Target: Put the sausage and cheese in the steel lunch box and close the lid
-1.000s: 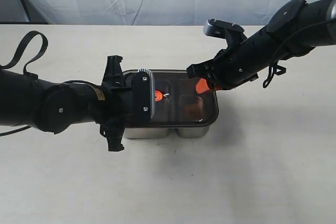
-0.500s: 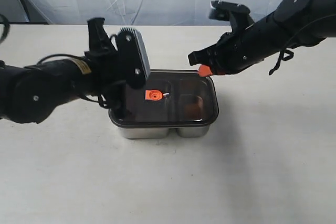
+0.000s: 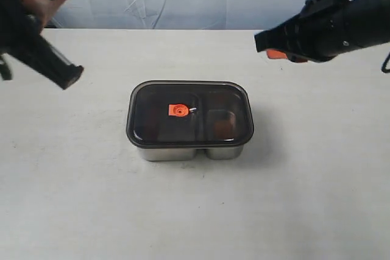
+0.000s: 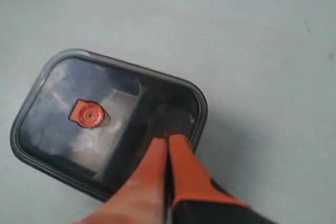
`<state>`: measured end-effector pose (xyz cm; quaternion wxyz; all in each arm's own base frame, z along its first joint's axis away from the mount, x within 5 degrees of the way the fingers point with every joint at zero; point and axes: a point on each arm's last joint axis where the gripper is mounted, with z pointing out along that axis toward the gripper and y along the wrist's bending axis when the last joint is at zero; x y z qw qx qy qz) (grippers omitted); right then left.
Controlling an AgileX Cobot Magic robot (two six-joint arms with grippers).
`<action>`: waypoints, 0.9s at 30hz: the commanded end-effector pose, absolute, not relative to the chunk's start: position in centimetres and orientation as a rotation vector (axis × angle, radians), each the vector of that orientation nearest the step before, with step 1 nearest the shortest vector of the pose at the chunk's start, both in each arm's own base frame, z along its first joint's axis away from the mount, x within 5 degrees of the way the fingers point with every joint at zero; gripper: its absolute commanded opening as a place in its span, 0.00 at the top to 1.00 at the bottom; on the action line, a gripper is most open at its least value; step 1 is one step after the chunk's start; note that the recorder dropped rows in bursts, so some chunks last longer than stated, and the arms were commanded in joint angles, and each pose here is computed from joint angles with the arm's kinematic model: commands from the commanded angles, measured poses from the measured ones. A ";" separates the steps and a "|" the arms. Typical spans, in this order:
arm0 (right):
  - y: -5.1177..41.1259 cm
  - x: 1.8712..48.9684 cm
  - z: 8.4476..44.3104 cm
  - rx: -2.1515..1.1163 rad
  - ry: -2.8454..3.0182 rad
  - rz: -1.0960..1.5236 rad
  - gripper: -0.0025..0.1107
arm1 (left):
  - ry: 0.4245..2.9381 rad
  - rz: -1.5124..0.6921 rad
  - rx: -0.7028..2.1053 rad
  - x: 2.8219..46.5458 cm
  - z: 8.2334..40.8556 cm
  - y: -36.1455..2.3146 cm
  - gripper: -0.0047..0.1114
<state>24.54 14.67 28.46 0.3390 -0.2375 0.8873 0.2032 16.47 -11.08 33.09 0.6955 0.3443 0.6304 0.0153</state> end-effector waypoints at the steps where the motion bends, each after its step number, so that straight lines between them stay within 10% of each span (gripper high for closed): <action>1: 12.4 21.4 28.0 -0.606 2.291 0.449 0.98 | 1.382 -0.007 0.597 12.2 33.2 -6.8 0.96; 10: 11.0 18.5 24.8 -0.613 2.385 0.443 0.98 | 1.479 0.000 -0.049 6.7 32.2 2.2 0.96; 27: 11.1 18.5 24.8 -0.609 2.384 0.446 0.98 | 1.441 -0.156 -0.347 6.0 31.2 3.3 0.96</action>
